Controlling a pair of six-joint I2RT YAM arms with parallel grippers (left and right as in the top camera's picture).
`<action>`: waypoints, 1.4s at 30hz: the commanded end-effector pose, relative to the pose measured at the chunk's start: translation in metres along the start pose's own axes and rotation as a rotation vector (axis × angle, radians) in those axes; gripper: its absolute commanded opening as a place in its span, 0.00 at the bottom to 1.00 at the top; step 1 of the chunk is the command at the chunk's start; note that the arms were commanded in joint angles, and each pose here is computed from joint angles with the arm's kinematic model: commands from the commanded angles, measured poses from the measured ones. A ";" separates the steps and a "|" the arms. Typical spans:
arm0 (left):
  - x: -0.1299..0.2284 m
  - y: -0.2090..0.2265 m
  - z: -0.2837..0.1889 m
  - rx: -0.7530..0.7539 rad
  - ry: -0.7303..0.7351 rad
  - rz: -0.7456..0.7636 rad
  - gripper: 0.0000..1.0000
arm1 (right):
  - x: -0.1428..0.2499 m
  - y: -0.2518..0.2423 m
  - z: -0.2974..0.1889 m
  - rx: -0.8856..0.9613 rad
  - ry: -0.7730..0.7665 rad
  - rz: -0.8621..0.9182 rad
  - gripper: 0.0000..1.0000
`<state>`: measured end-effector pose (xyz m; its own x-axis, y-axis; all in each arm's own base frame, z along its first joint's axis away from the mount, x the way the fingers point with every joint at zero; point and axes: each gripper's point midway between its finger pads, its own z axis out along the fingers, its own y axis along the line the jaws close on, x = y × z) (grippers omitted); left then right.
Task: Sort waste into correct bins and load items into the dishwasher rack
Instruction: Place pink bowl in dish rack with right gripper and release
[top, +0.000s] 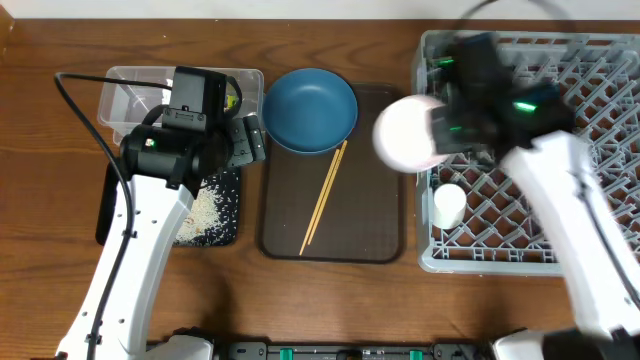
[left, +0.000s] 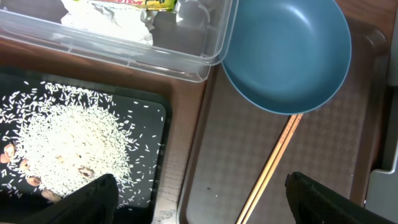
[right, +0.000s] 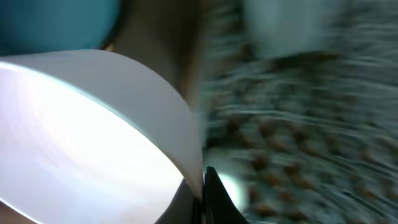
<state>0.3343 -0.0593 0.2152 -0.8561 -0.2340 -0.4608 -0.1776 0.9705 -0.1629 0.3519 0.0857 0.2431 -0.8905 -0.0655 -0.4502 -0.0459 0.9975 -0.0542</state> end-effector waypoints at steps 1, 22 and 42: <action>-0.003 0.003 0.000 -0.018 -0.010 0.010 0.89 | -0.011 -0.078 -0.019 0.308 -0.102 0.215 0.01; -0.003 0.003 0.000 -0.018 -0.010 0.010 0.89 | 0.000 -0.168 0.023 0.838 0.070 0.166 0.01; -0.003 0.003 0.000 -0.018 -0.010 0.010 0.89 | -0.037 -0.135 0.026 1.154 -0.026 -0.144 0.01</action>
<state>0.3343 -0.0589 0.2152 -0.8556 -0.2341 -0.4616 -0.1787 0.9706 -0.1610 0.3974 -0.0449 0.2458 -0.8834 -0.1528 -0.4431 0.3440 0.4307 -0.8344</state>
